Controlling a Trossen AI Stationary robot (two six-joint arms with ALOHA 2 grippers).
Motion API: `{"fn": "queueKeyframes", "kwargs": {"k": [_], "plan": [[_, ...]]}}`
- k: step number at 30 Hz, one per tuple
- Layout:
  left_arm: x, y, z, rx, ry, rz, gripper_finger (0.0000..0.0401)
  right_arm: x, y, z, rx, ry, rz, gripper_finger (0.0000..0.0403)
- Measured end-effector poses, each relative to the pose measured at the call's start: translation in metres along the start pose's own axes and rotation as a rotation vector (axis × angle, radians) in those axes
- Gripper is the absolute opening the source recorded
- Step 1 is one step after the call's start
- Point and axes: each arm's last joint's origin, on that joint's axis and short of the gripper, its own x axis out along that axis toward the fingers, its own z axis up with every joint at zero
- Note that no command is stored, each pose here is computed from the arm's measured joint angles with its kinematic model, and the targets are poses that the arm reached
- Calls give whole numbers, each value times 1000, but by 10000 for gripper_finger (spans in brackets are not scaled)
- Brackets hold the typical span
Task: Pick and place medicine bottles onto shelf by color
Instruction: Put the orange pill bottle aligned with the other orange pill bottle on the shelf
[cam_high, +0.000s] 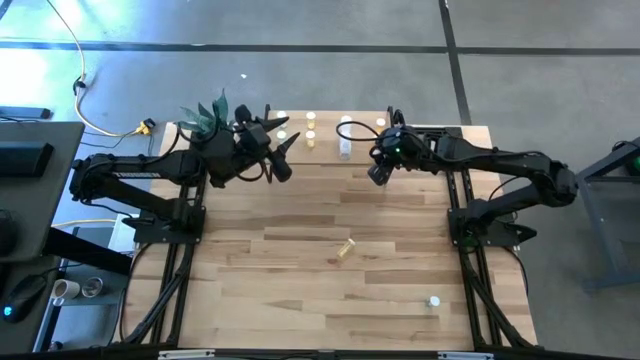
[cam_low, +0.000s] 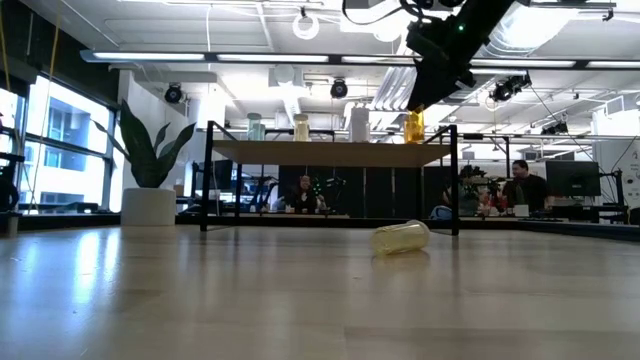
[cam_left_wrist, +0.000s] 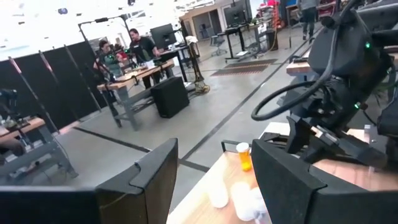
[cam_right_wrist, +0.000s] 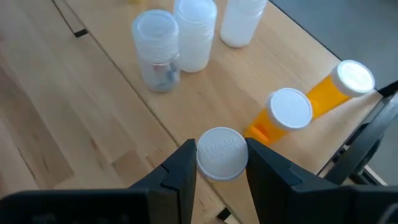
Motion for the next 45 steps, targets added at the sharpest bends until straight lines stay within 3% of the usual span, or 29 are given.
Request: {"fn": "queueKeyframes", "kwargs": {"k": [15, 36, 45], "plan": [[0, 1, 1, 75, 1, 29, 193, 1, -3, 0, 106, 6, -13, 108], [0, 1, 1, 93, 3, 35, 193, 4, -3, -2, 102, 21, -45, 108], [0, 2, 0, 93, 8, 52, 193, 4, -3, -2, 96, 20, -72, 137]]}}
